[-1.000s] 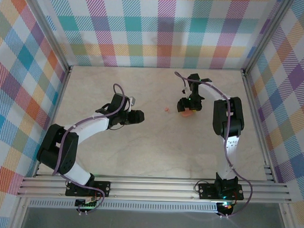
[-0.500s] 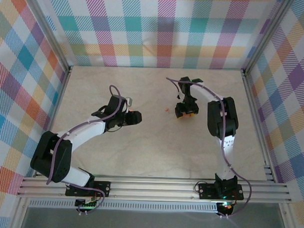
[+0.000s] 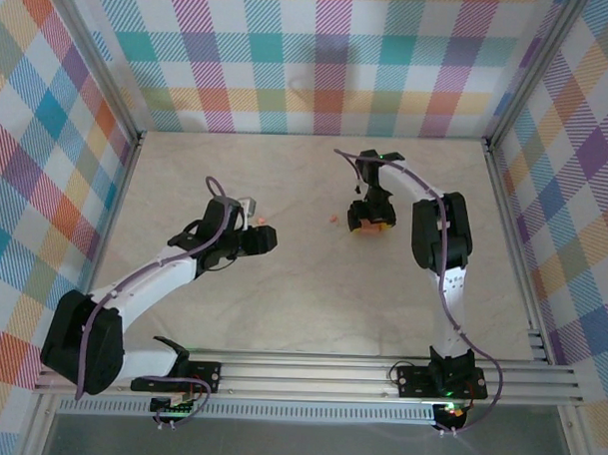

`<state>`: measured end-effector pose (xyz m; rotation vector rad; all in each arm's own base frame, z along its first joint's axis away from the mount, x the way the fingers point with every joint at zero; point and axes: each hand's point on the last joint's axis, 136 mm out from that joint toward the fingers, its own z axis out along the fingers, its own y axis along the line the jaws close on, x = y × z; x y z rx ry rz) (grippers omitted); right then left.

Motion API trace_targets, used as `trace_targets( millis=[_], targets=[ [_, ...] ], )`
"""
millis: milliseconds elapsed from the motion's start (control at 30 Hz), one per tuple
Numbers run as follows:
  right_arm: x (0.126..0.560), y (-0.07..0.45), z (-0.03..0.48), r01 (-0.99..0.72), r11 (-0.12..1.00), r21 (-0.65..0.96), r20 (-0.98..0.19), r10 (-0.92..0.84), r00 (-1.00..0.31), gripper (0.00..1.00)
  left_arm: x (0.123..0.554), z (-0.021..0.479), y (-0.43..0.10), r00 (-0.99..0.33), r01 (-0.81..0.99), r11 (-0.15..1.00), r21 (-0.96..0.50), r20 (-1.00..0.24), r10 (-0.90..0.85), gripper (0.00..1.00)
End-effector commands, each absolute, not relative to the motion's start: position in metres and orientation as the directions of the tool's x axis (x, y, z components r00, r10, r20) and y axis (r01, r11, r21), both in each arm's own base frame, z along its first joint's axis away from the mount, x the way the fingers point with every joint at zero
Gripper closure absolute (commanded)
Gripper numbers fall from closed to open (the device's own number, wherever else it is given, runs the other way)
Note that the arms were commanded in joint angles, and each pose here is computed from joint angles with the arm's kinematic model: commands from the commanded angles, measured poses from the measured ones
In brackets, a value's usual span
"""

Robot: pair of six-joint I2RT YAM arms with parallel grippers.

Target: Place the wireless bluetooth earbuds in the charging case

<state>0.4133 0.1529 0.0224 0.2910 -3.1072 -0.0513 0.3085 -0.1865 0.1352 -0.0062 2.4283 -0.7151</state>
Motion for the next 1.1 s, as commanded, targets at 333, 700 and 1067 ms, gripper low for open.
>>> trace_targets(
  millis=[333,700,1067],
  targets=[
    [0.402,0.148,0.007,-0.114,0.993,0.019,0.090,-0.115,-0.989,0.34,0.308,0.150,-0.184,-0.800,0.194,0.876,-0.442,-0.589,-0.120,0.42],
    [0.387,0.161,0.043,-0.102,0.986,0.133,0.022,-0.106,-0.994,0.54,0.293,0.182,-0.217,-0.737,0.414,0.737,-0.533,-0.672,-0.072,0.42],
    [0.342,0.235,0.164,-0.266,0.886,0.381,-0.302,-0.152,-0.941,0.58,0.252,0.261,-0.269,-0.283,0.766,0.605,-0.217,-0.959,0.015,0.42]
  ],
)
